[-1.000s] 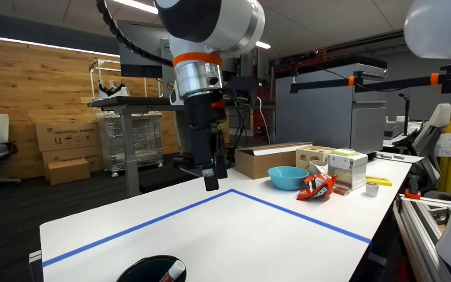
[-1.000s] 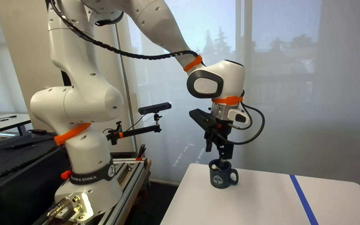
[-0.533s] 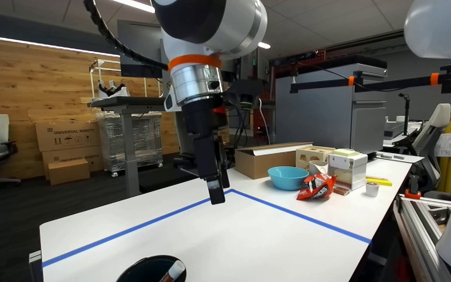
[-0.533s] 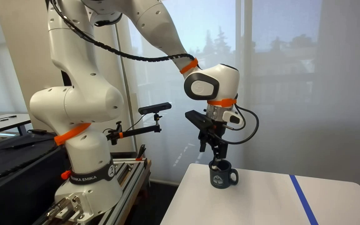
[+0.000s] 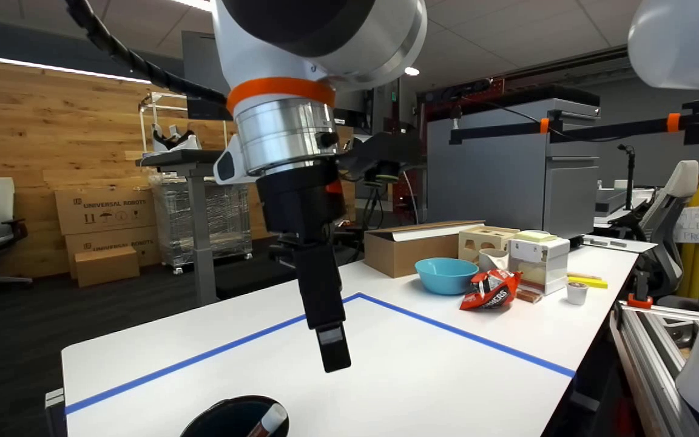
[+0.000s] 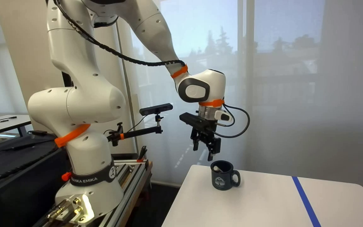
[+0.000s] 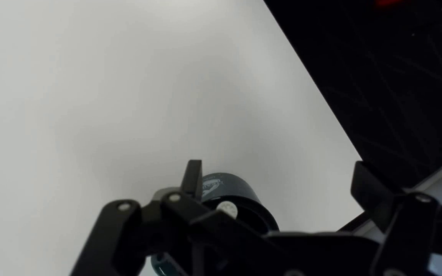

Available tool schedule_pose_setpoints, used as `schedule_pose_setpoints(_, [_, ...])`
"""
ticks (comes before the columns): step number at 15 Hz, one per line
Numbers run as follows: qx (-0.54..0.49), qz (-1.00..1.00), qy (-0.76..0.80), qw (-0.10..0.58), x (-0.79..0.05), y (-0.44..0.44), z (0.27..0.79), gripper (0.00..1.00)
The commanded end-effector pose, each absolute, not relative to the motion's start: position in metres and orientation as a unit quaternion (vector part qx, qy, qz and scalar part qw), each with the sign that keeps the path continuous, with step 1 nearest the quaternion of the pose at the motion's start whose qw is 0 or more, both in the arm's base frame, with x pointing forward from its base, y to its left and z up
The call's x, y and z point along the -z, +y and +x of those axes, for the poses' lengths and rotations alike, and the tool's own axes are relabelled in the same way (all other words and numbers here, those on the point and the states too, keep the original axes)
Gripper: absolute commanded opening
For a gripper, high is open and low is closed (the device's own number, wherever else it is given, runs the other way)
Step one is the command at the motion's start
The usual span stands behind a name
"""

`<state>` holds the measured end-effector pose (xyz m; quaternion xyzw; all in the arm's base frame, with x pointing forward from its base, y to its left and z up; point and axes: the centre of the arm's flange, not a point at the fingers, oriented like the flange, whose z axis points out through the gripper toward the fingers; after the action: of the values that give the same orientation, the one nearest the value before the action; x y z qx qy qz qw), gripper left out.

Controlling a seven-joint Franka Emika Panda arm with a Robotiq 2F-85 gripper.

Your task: Pick up the marker from the cup and put it on the table

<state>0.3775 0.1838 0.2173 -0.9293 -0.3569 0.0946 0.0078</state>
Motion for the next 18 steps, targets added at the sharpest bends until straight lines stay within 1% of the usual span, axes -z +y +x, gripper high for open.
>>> schedule_pose_setpoints(1, [-0.057, -0.908, -0.414, 0.012, -0.214, 0.201, 0.372, 1.00])
schedule_pose_setpoints(5, [-0.040, -0.893, -0.449, 0.000, -0.209, 0.208, 0.378, 1.00])
schedule_pose_setpoints(12, [-0.034, -0.879, -0.474, -0.028, -0.204, 0.227, 0.414, 1.00])
schedule_pose_setpoints(16, [-0.035, -0.879, -0.472, -0.055, -0.198, 0.263, 0.419, 1.00])
schedule_pose_setpoints(18, [-0.047, -0.888, -0.450, -0.088, -0.195, 0.279, 0.422, 1.00])
